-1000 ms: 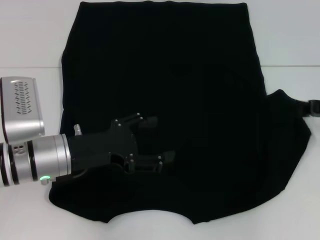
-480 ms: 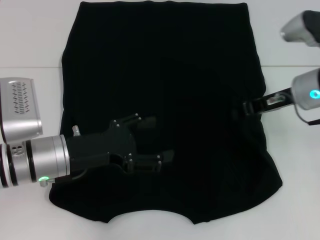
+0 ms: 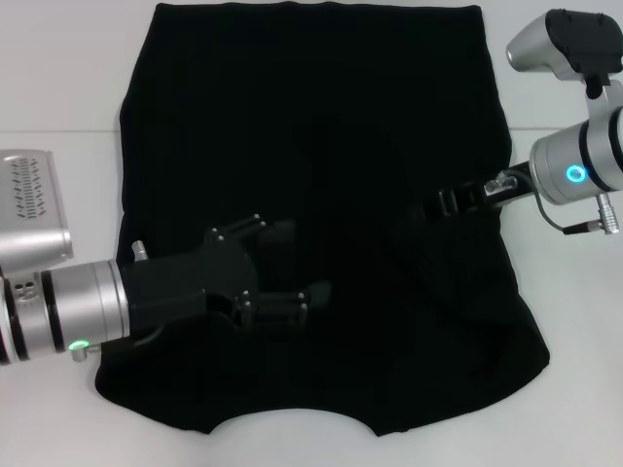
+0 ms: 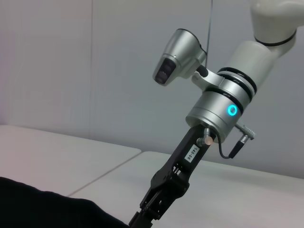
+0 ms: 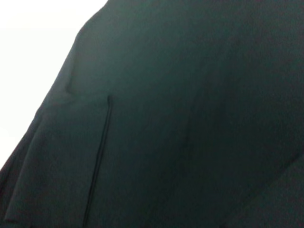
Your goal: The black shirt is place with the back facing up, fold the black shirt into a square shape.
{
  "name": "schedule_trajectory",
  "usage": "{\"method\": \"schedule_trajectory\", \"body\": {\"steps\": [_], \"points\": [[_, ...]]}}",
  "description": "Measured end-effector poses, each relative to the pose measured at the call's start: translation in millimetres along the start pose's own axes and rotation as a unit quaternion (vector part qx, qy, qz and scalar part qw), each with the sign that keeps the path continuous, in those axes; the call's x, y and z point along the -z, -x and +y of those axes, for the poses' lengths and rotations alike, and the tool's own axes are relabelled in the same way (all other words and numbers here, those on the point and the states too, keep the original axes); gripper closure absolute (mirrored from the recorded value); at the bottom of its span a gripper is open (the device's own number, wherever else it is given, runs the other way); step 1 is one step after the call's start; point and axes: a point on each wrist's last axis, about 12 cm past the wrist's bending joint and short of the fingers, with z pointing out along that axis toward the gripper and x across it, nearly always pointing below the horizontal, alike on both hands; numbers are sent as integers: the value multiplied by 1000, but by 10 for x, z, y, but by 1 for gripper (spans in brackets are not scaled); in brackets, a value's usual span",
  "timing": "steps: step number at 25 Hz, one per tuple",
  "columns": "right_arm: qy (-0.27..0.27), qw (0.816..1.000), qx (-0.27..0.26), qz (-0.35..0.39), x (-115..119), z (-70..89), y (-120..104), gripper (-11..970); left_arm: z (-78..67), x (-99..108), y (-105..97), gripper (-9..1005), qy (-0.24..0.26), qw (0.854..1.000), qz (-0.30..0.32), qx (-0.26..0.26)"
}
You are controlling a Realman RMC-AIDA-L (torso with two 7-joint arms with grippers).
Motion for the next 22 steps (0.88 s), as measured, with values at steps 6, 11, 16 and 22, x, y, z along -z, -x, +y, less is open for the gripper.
{"method": "schedule_trajectory", "body": {"steps": [6,11,16,22], "points": [[-2,1000,-5,-22,4,-9,46,741,44,79,-24,47,28,999,-12,15],[23,998,-8,-63,7,-59,-33,599,114,276,-69,48,69,995,-26,73],[83,989,21,-118,-10,-21,-200,386,122,589,-142,48,100,987,-18,125],[101,985,53,-133,-66,28,-331,172,44,975,-297,48,136,981,59,121]]}}
